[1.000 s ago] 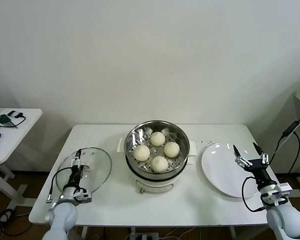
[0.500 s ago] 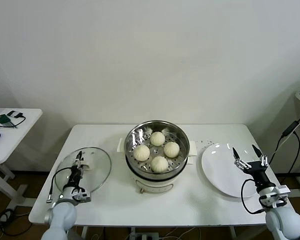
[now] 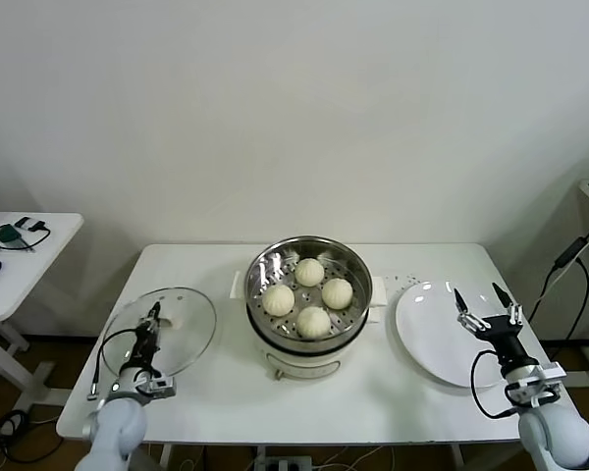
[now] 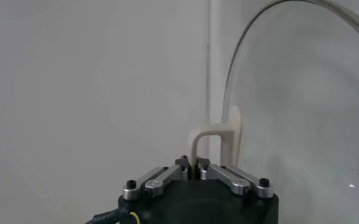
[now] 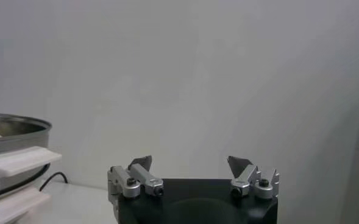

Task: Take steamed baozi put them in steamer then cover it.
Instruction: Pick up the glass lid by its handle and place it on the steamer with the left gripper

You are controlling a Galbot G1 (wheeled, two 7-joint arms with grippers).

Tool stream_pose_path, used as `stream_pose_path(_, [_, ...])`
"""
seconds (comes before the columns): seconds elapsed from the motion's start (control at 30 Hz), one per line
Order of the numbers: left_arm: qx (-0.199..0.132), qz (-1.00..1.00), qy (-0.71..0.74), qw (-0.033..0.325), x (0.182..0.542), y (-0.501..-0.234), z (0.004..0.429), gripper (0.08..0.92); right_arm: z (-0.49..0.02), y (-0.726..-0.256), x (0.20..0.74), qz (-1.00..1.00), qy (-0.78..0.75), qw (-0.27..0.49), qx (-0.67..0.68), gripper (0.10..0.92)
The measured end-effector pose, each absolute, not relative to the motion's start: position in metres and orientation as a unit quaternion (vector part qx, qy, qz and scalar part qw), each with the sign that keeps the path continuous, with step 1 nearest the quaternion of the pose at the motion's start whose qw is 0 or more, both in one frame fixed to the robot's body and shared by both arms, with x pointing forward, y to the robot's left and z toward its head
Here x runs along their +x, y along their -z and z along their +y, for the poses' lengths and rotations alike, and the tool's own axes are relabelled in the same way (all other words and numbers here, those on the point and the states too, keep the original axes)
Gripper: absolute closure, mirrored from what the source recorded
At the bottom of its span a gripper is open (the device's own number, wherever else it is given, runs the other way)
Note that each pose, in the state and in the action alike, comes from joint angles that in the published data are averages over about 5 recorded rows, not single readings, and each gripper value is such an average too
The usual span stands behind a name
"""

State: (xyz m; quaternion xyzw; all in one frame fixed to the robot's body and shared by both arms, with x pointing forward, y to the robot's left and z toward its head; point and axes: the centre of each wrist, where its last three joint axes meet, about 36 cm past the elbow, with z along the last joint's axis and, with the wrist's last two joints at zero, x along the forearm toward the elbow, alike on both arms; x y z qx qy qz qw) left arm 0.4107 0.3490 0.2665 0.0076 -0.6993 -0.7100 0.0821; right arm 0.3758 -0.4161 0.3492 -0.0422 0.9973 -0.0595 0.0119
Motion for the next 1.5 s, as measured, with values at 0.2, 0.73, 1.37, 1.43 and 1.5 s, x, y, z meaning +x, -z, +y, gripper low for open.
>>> stream_pose_path(0.2, [0.035,-0.7,0.71,0.07,0.399,-0.291,0.35,0.853,-0.42,-0.351,0.379,0.997,0.064,0.013,-0.042,0.2])
stream_pose_path(0.73, [0.151,-0.672,0.724,0.04,0.354,-0.404,0.313,0.853,-0.42,-0.349,0.391,0.996,0.079,0.005,-0.045,0.2])
stream_pose_path(1.37, [0.071,-0.705,0.705,-0.033,0.4,-0.485,0.166,0.853,-0.41,-0.339,0.403,0.995,0.087,0.0,-0.041,0.2])
stream_pose_path(1.43, [0.06,-0.706,0.705,-0.03,0.403,-0.484,0.15,0.853,-0.411,-0.338,0.402,0.995,0.087,-0.001,-0.04,0.2])
stream_pose_path(1.5, [0.052,-0.708,0.704,-0.026,0.406,-0.481,0.135,0.853,-0.411,-0.337,0.402,0.995,0.088,-0.002,-0.039,0.2])
